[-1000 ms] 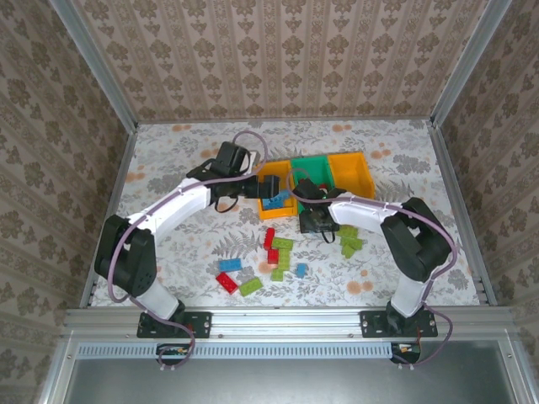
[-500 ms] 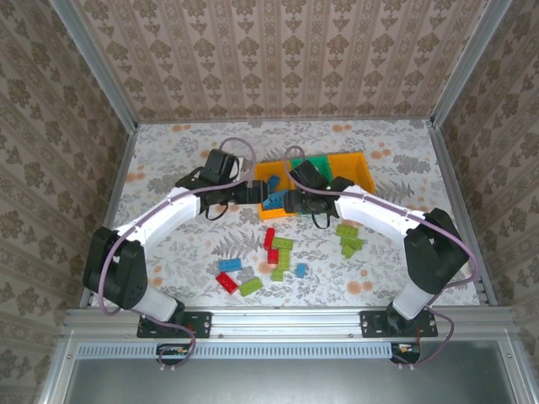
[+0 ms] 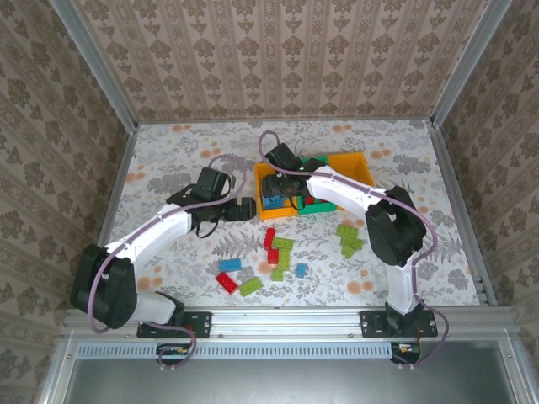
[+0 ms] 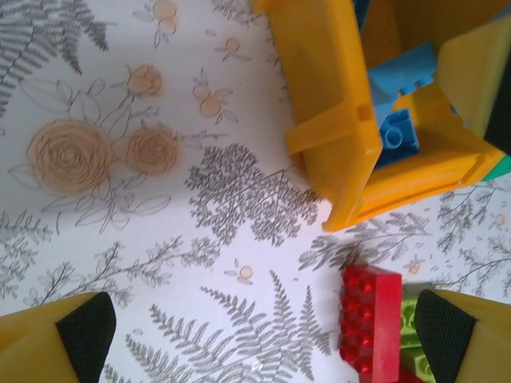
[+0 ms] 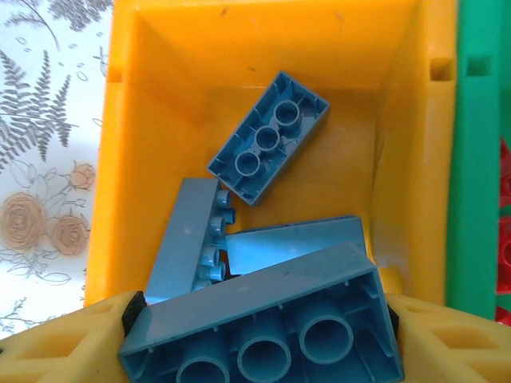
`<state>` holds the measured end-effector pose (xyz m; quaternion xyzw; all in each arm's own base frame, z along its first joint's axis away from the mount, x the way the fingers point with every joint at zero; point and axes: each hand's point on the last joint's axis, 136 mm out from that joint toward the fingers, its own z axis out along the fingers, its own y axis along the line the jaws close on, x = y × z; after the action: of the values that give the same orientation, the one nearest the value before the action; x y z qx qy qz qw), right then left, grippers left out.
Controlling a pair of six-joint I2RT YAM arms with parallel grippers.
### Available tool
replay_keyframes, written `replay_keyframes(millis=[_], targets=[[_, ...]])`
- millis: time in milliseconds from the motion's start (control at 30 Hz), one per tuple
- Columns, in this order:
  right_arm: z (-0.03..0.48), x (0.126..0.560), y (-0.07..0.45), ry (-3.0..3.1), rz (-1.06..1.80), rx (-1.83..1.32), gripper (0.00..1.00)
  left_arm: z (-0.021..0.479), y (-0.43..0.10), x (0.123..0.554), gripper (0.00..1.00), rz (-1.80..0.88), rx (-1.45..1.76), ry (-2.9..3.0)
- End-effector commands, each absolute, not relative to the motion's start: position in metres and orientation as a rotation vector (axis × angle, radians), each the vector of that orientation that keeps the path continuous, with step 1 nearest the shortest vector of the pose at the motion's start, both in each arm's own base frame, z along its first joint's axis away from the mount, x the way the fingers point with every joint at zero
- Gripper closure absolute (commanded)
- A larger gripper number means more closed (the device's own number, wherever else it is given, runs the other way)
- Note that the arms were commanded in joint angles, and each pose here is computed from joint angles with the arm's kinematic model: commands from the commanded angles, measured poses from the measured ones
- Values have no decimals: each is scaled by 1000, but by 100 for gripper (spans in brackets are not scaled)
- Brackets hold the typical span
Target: Sort the legos into containers by color
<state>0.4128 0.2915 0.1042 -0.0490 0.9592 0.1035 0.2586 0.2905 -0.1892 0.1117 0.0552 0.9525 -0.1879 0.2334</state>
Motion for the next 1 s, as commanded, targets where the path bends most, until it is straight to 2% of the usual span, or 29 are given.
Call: replay_keyframes(millis=[0,300,500,600,833,967], targets=[[107,417,292,2622,272,-149,27,109,-176,285,0,-485,89,2622],[120,415,288,2607,288,-127,12,102,-173,281,0,-484,74,2637],[149,399,274,2550,312,-120,11,100,-174,281,0,-491,78,2641],[149,375,251,2550,249,-176,12,98,-173,280,0,-488,77,2643],[105,293,167,2696,-72,-358,12,97,-174,281,0,-495,86,2632],[95,255,137,2731,-111,-373,13,101,-178,283,0,-518,100,2613]])
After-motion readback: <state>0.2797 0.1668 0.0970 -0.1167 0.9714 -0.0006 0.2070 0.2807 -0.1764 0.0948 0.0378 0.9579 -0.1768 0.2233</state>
